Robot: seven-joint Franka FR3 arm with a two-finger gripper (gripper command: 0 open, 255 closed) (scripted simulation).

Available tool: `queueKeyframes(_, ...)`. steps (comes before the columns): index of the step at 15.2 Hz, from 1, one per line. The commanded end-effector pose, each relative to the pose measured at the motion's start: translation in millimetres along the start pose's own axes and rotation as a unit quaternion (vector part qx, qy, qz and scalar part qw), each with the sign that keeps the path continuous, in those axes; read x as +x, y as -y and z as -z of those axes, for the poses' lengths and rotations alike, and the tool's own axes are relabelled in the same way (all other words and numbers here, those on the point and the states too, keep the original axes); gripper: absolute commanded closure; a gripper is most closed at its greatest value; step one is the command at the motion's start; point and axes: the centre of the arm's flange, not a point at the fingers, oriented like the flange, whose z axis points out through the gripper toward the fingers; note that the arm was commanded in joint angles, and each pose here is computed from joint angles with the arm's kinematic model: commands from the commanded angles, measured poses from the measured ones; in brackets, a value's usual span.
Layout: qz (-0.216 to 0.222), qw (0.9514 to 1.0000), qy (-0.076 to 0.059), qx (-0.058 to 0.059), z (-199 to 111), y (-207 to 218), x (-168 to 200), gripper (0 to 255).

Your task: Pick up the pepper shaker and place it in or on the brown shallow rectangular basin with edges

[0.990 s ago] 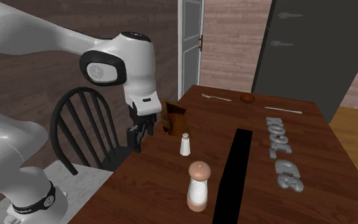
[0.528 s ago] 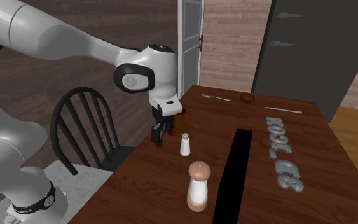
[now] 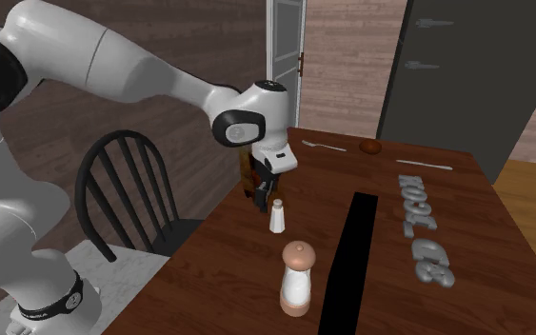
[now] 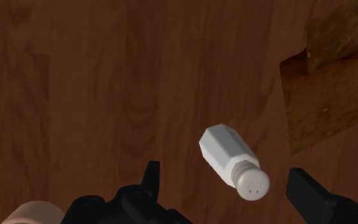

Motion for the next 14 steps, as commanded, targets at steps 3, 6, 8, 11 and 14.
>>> queueKeyframes(3, -0.002, 1.0, -0.001, 0.008, -16.5, 24.3, 15.0, 0)
queueKeyframes(6, -0.002, 1.0, -0.001, 0.008, -32.3, 24.6, 15.0, 0)
queueKeyframes(8, -0.002, 1.0, -0.001, 0.008, -42.9, 24.7, 15.1, 0)
queueKeyframes(11, -0.002, 1.0, -0.001, 0.008, -51.2, 24.9, 15.1, 0)
queueKeyframes(14, -0.002, 1.0, -0.001, 0.008, -51.2, 24.9, 15.1, 0)
